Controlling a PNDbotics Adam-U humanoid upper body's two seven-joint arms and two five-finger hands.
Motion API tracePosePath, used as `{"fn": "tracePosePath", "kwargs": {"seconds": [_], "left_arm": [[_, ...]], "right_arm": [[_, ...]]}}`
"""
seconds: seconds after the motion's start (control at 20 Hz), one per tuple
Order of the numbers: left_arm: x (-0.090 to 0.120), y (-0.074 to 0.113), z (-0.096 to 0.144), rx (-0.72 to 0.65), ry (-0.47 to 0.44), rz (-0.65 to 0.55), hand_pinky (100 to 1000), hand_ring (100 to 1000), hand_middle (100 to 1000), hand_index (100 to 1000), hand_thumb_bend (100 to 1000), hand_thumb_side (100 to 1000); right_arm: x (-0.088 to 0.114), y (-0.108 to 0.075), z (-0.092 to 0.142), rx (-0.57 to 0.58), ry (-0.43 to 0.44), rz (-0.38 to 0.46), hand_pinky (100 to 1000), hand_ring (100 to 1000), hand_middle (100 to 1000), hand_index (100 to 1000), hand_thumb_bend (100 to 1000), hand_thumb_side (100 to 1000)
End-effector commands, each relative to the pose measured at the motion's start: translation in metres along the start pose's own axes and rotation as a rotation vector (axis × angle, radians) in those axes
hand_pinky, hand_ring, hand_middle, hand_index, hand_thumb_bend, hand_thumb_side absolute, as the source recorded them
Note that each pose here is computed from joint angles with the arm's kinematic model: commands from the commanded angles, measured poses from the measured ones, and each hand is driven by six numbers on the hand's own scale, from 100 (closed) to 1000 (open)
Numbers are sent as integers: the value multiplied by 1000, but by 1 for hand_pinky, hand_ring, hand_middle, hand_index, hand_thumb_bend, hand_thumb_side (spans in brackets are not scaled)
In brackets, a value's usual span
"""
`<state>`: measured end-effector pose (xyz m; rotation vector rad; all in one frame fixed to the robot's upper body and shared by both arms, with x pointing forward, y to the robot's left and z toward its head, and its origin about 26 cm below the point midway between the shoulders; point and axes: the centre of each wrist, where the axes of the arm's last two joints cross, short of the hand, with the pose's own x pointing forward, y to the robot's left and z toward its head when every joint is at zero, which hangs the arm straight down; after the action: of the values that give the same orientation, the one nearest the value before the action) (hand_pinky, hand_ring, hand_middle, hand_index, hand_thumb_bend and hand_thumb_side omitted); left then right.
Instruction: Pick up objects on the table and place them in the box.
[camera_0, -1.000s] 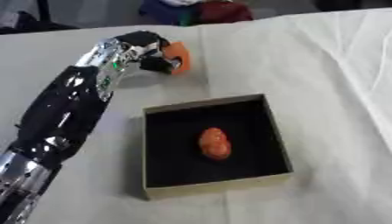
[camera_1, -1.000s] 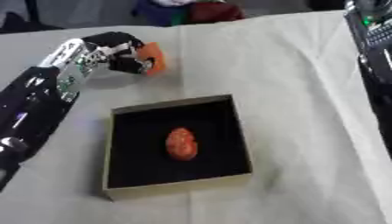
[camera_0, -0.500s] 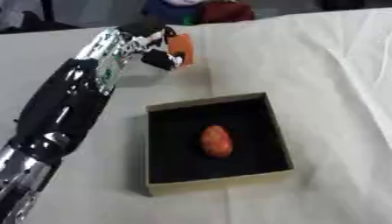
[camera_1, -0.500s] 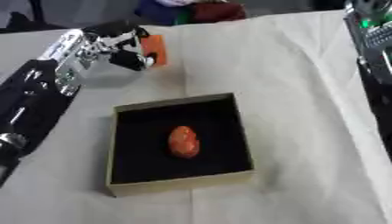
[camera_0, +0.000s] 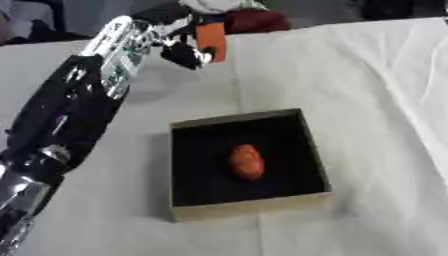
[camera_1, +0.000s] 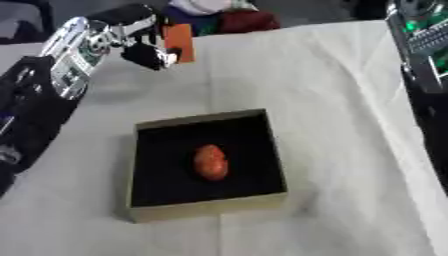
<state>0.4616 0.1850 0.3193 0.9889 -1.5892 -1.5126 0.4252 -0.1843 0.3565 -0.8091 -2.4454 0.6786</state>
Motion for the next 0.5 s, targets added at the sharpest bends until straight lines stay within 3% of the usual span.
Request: {"fn": "tracePosePath", "kwargs": {"seconds": [0.05,0.2,0.5], "left_arm": [[7,22,14,52,-59,-34,495,618,622,714,100,445],[21,18,22,61,-158,-65,494,621,622,715,100,398],[49,3,41,64,-343,-85,489,611,619,711,100,430]], "right_arm": [[-1,-13,-3,-27,-8,26,876,744,564,750,109,829],[-3,-13,-1,-27,-2,26,875,743,564,749,111,827],[-5,-13,1,-20,0,31,872,744,564,748,117,824]]}}
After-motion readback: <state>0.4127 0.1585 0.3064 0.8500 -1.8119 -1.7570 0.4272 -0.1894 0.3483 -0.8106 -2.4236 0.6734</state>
